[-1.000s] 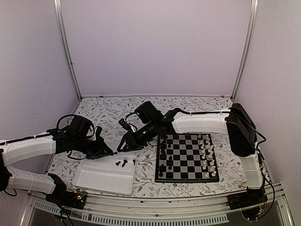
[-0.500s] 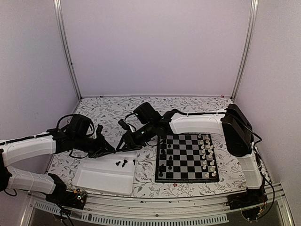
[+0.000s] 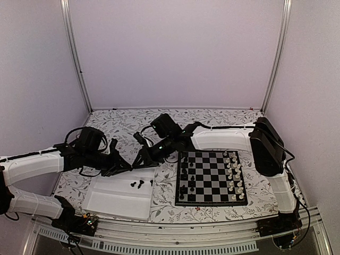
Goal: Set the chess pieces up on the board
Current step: Place the chess piece on the chessboard.
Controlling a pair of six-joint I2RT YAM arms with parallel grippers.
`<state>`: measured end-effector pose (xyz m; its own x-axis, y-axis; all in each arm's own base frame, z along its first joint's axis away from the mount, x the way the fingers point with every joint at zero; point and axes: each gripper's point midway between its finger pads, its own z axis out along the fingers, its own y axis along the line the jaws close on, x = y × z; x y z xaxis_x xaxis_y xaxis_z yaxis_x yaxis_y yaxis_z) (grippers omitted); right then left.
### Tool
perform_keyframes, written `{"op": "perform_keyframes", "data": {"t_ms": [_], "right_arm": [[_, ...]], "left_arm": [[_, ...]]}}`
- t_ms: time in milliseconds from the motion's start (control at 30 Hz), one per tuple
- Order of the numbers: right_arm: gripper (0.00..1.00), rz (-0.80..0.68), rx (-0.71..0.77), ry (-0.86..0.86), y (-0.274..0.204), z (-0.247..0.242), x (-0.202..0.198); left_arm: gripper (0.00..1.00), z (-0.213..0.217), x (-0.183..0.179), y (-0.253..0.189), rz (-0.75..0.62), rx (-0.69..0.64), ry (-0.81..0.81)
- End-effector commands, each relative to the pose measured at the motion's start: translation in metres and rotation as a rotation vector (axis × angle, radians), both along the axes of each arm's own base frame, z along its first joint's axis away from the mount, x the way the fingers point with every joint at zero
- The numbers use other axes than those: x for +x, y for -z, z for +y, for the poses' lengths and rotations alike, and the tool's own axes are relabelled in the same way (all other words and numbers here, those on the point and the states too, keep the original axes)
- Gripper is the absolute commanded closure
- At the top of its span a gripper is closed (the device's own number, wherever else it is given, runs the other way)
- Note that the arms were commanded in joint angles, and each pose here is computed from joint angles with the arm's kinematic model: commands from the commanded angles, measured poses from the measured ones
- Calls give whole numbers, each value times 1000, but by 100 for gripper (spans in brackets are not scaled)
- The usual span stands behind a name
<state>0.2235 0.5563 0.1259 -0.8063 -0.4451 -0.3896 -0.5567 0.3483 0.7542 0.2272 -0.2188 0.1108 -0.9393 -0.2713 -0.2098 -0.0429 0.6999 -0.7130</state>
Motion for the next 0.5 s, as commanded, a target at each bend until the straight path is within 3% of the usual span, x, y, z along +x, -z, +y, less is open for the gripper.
{"op": "perform_keyframes", "data": {"t_ms": [0, 233, 467], "right_arm": [[78, 13, 10, -2, 7, 5, 6], [76, 29, -3, 11, 14, 2, 10], [89, 9, 14, 20, 8, 1, 17]], "left_arm": [[89, -4, 10, -12, -31, -31, -2], [89, -8, 12, -12, -30, -36, 10], [89, -11, 15, -10, -28, -32, 21]]}}
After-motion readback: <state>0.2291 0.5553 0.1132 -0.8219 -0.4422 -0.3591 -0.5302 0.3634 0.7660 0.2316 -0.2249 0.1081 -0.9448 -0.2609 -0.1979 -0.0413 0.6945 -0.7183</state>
